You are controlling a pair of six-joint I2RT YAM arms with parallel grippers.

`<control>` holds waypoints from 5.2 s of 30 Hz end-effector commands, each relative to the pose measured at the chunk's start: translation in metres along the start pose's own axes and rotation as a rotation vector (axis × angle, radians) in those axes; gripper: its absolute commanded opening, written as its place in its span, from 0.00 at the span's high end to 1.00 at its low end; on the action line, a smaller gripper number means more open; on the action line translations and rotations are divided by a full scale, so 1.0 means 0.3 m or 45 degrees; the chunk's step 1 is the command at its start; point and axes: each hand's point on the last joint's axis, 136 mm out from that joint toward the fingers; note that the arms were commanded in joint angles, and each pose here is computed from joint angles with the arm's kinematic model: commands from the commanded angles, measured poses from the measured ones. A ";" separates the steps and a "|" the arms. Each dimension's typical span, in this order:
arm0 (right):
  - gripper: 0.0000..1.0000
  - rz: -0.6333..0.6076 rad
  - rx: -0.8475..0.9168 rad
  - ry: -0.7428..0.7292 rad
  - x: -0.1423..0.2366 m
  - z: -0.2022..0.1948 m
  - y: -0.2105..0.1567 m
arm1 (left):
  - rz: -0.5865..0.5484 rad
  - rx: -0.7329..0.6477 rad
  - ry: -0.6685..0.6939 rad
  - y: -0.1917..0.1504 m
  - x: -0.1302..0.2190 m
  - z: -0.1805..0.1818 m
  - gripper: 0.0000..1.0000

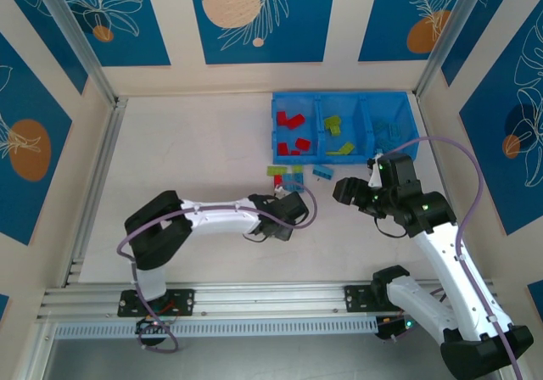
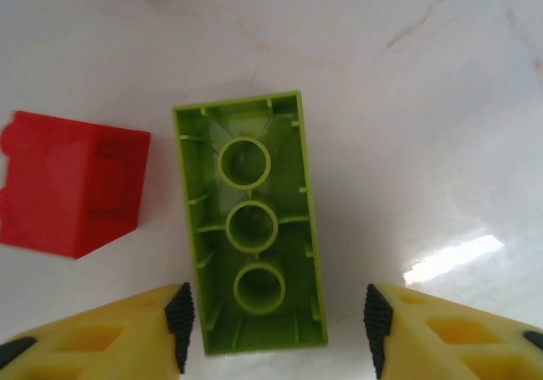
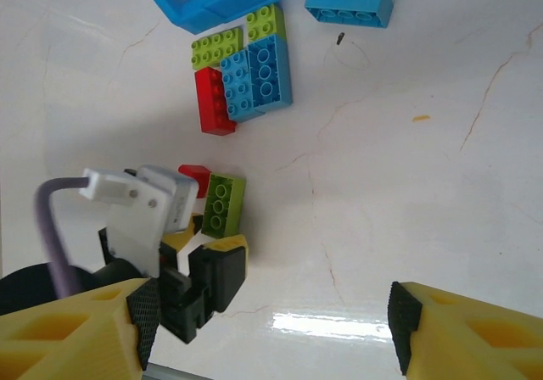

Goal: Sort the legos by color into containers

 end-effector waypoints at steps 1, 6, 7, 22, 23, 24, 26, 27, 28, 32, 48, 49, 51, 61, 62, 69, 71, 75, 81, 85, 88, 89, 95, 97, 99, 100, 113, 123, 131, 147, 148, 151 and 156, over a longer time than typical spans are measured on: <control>0.27 0.008 0.006 0.010 0.023 0.011 -0.008 | -0.009 0.023 0.027 0.012 -0.021 0.000 0.50; 0.27 0.011 -0.002 0.060 0.050 0.032 -0.020 | -0.019 0.003 -0.014 0.025 -0.014 -0.022 0.72; 0.26 0.008 -0.005 0.074 0.060 0.039 -0.021 | -0.029 -0.001 -0.037 0.031 -0.001 -0.032 0.75; 0.26 -0.388 -0.152 0.245 0.307 0.090 0.068 | -0.569 -0.242 -0.245 0.681 0.348 -0.244 0.78; 0.26 -0.393 -0.155 0.241 0.314 0.086 0.066 | -0.590 -0.228 -0.248 0.744 0.336 -0.242 0.78; 0.26 -0.395 -0.160 0.226 0.320 0.078 0.063 | -0.605 -0.221 -0.246 0.804 0.323 -0.237 0.78; 0.26 -0.387 -0.166 0.196 0.327 0.062 0.052 | -0.651 -0.266 -0.211 0.903 0.296 -0.236 0.79; 0.26 -0.383 -0.167 0.185 0.329 0.055 0.046 | -0.688 -0.302 -0.166 0.954 0.282 -0.232 0.80; 0.26 -0.381 -0.171 0.181 0.328 0.049 0.040 | -0.717 -0.335 -0.116 0.993 0.270 -0.227 0.81; 0.26 -0.351 -0.170 0.211 0.317 0.051 0.017 | -0.806 -0.396 -0.026 1.106 0.195 -0.208 0.83; 0.26 -0.320 -0.197 0.141 0.293 0.005 -0.009 | -0.908 -0.233 -0.168 1.153 0.416 -0.161 0.44; 0.26 -0.319 -0.200 0.137 0.288 0.003 -0.008 | -0.889 -0.231 -0.203 1.126 0.434 -0.166 0.44; 0.26 -0.314 -0.204 0.128 0.274 -0.001 -0.005 | -0.922 -0.207 -0.311 1.067 0.521 -0.160 0.43; 0.24 -0.111 -0.171 -0.011 0.055 0.003 0.017 | -1.008 -0.478 -0.493 0.497 0.874 -0.006 0.42; 0.23 -0.098 -0.158 -0.026 0.023 0.011 0.021 | -0.991 -0.533 -0.480 0.431 0.888 0.020 0.42; 0.12 -0.010 -0.069 -0.288 -0.242 0.038 0.073 | -0.901 -0.721 -0.348 0.115 0.911 0.206 0.24; 0.10 0.009 -0.070 -0.407 -0.322 0.013 0.094 | -0.894 -0.787 -0.325 0.058 0.890 0.229 0.11; 0.08 0.009 -0.056 -0.503 -0.469 -0.018 0.143 | -0.905 -0.887 -0.341 0.005 0.883 0.231 0.04; 0.07 0.004 -0.018 -0.636 -0.616 -0.070 0.215 | -0.881 -0.982 -0.414 -0.055 0.842 0.201 0.00; 0.07 -0.030 -0.025 -0.670 -0.688 -0.109 0.265 | -0.819 -0.982 -0.383 -0.059 0.815 0.212 0.00; 0.07 -0.060 -0.042 -0.697 -0.721 -0.142 0.295 | -0.829 -0.979 -0.355 -0.053 0.816 0.224 0.00; 0.07 -0.056 -0.043 -0.671 -0.740 -0.141 0.299 | -0.835 -0.976 -0.346 -0.052 0.817 0.229 0.00; 0.12 -0.002 -0.035 -0.597 -0.818 -0.129 0.291 | -0.851 -0.972 -0.317 -0.050 0.813 0.242 0.00; 0.15 0.010 -0.042 -0.601 -0.829 -0.138 0.281 | -0.850 -0.973 -0.319 -0.051 0.813 0.241 0.00; 0.19 0.012 -0.052 -0.593 -0.835 -0.141 0.272 | -0.846 -0.973 -0.320 -0.050 0.810 0.241 0.00; 0.22 0.011 -0.057 -0.597 -0.835 -0.149 0.267 | -0.845 -0.972 -0.319 -0.049 0.808 0.241 0.00; 0.40 -0.183 -0.112 -0.492 -0.557 -0.133 0.204 | -0.844 -0.966 -0.314 -0.044 0.799 0.245 0.00; 0.46 -0.562 -0.470 -0.245 -0.223 -0.234 0.574 | -0.841 -0.941 -0.324 -0.032 0.797 0.254 0.00; 0.41 -0.429 -0.686 -0.308 -0.322 -0.392 0.887 | -0.836 -0.928 -0.311 -0.032 0.791 0.265 0.00; 0.08 -0.384 -0.490 -0.118 -0.187 -0.168 0.611 | -0.812 -0.938 -0.355 -0.034 0.775 0.246 0.00; 0.08 -0.367 -0.411 -0.064 -0.189 -0.112 0.551 | -0.807 -0.936 -0.362 -0.035 0.773 0.243 0.00; 0.10 -0.236 -0.126 0.073 -0.233 0.061 0.360 | -0.801 -0.934 -0.374 -0.034 0.768 0.241 0.00; 0.12 0.053 0.272 -0.085 -0.353 0.164 0.091 | -0.804 -0.915 -0.383 -0.027 0.768 0.250 0.00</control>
Point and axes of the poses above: each hand's point on the last joint's axis, 136 mm out from that joint toward the fingers, its own x axis back along the fingers, its own z axis along the line the jaws close on, y = z × x, and after that the axes turned 4 degrees about -x, right-handed
